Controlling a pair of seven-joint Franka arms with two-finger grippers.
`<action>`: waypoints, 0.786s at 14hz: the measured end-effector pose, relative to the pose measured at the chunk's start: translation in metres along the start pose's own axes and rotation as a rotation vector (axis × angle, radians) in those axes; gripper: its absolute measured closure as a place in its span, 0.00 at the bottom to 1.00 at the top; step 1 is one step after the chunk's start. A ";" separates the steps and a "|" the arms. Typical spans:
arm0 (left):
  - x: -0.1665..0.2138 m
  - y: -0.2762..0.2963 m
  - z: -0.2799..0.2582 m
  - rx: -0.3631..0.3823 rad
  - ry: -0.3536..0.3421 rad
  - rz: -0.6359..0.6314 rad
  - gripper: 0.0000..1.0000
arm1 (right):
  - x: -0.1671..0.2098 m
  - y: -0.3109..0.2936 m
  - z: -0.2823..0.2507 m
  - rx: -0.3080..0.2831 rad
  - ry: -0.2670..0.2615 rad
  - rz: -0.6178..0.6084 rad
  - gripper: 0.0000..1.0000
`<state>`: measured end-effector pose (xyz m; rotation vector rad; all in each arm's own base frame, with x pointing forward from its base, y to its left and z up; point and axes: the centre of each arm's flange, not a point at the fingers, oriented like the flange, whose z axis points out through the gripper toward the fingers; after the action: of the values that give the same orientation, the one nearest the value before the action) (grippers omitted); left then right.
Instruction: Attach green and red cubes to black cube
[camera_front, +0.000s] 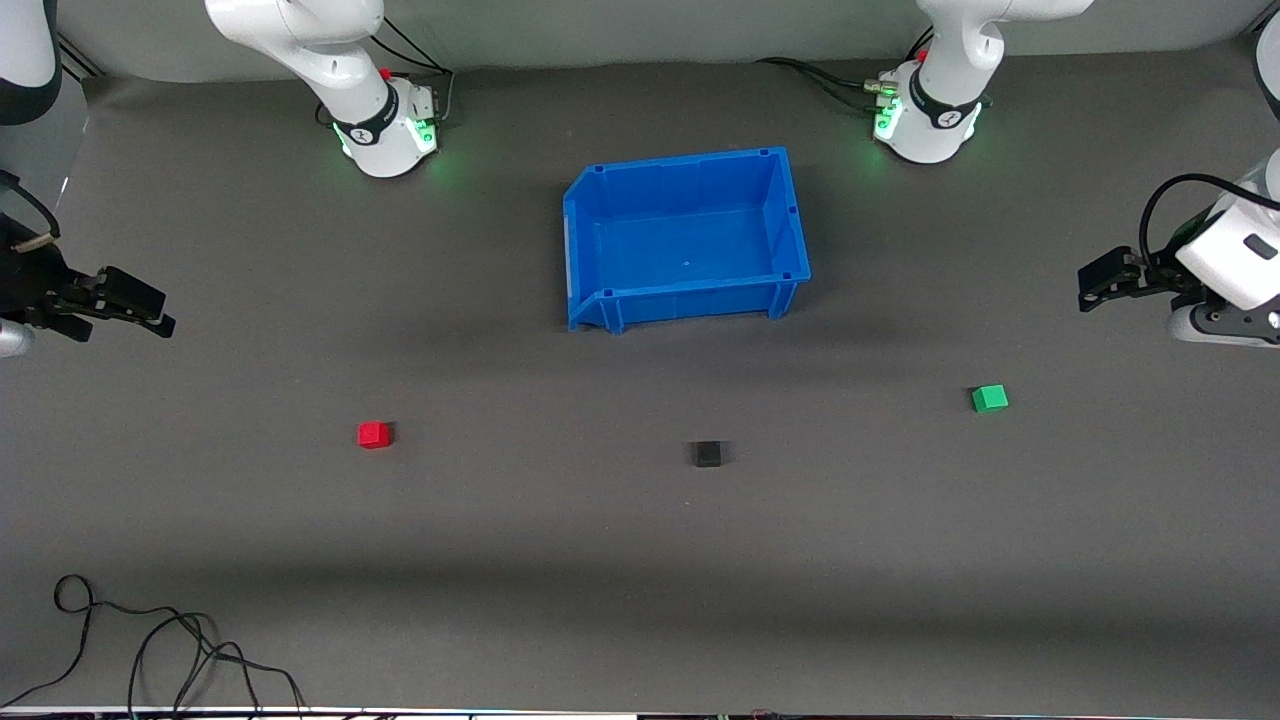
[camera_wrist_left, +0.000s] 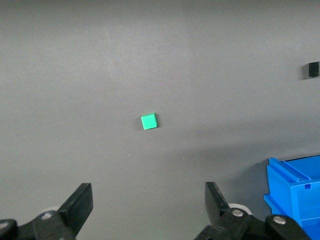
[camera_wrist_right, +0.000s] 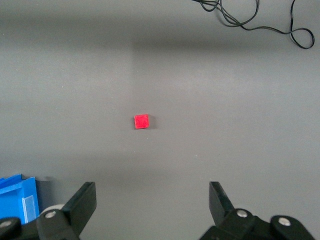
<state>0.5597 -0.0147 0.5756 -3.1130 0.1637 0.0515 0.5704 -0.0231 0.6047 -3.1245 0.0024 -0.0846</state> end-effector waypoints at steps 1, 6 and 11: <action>0.000 0.000 0.000 0.000 0.000 0.000 0.00 | 0.000 0.000 0.000 0.000 0.000 0.000 0.00; 0.000 0.000 0.002 0.000 -0.003 0.001 0.00 | 0.000 0.000 0.000 0.000 0.000 0.000 0.00; 0.000 0.000 0.003 0.000 -0.005 0.001 0.00 | 0.000 0.000 0.000 0.000 0.002 0.014 0.00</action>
<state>0.5593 -0.0149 0.5731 -3.1129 0.1646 0.0599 0.5705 -0.0230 0.6051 -3.1240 0.0247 -0.0868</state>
